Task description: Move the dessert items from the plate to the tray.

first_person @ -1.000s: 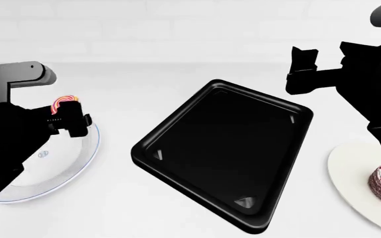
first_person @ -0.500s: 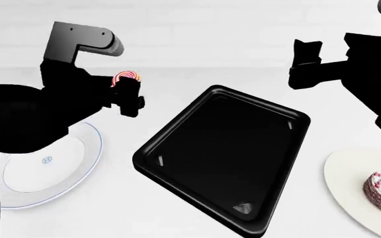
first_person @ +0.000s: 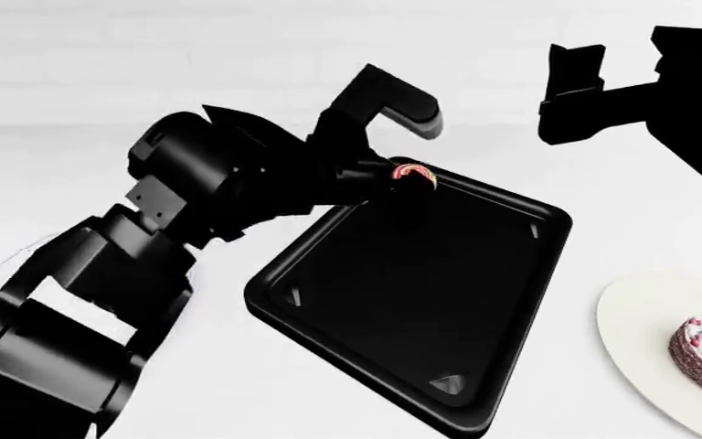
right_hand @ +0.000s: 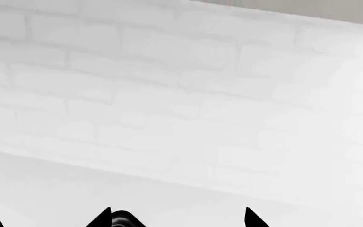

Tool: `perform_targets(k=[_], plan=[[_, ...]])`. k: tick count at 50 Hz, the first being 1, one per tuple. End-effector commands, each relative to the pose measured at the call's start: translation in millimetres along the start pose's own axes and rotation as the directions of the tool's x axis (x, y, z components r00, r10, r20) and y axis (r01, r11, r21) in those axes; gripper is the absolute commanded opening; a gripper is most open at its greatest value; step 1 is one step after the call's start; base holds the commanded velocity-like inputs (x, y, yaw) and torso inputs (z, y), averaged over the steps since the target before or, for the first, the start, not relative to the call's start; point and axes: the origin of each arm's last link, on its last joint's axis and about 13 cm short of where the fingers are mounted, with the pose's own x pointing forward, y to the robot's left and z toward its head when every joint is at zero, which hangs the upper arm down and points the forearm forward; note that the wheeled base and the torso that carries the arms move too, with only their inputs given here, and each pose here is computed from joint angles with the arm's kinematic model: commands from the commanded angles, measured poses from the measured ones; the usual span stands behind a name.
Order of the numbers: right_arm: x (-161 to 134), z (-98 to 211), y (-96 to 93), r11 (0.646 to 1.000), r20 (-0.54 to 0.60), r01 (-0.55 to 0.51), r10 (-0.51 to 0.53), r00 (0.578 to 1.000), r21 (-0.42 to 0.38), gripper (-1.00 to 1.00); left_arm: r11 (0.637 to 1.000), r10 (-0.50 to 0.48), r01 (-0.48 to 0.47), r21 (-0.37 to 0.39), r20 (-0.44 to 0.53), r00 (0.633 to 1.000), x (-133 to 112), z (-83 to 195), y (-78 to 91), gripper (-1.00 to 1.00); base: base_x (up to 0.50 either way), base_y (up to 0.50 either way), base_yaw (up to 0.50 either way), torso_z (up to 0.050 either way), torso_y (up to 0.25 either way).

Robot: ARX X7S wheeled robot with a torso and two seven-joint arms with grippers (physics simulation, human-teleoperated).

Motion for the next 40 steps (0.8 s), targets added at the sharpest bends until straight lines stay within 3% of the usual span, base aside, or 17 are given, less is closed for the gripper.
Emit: perform_targets(k=[1, 14, 22, 28, 29, 34, 40], plan=[[-3, 9, 0.4, 1.0, 0.025, -0.004, 0.004, 1.0, -0.013, 1.0, 0.996, -0.053, 0.06, 0.068, -0.108, 0.993, 33, -14, -0.6, -1.0, 0.0, 0.0, 0.0, 0.0, 0.0], [0, 8, 1.3, 1.0, 0.024, -0.012, 0.012, 1.0, -0.003, 1.0, 0.996, -0.048, 0.061, 0.071, -0.18, 0.983, 33, -34, -1.3, -1.0, 0.0, 0.0, 0.0, 0.0, 0.0], [-1, 6, 0.2, 1.0, 0.027, -0.01, 0.01, 1.0, 0.005, 1.0, 0.993, 0.015, 0.019, 0.118, -0.284, 0.959, 31, -61, 4.5, -1.0, 0.0, 0.0, 0.0, 0.0, 0.0], [-1, 7, 0.9, 1.0, 0.03, -0.015, 0.014, 0.999, 0.008, 1.0, 0.992, 0.032, 0.007, 0.123, -0.31, 0.95, 26, -69, 5.5, -1.0, 0.0, 0.0, 0.0, 0.0, 0.0], [-1, 7, 1.0, 1.0, 0.03, -0.015, 0.015, 0.999, 0.008, 1.0, 0.992, 0.034, 0.005, 0.124, -0.31, 0.95, 26, -69, 5.8, 1.0, 0.0, 0.0, 0.0, 0.0, 0.0], [-1, 7, 1.0, 1.0, 0.03, -0.015, 0.015, 0.999, 0.008, 1.0, 0.992, 0.04, -0.003, 0.125, -0.297, 0.954, 24, -66, 7.1, 1.0, 0.0, 0.0, 0.0, 0.0, 0.0], [-1, 7, 1.3, 1.0, 0.031, -0.018, 0.017, 0.999, 0.009, 1.0, 0.992, 0.043, -0.018, 0.126, -0.201, 0.979, 11, -40, 9.0, 1.0, 0.0, 0.0, 0.0, 0.0, 0.0]])
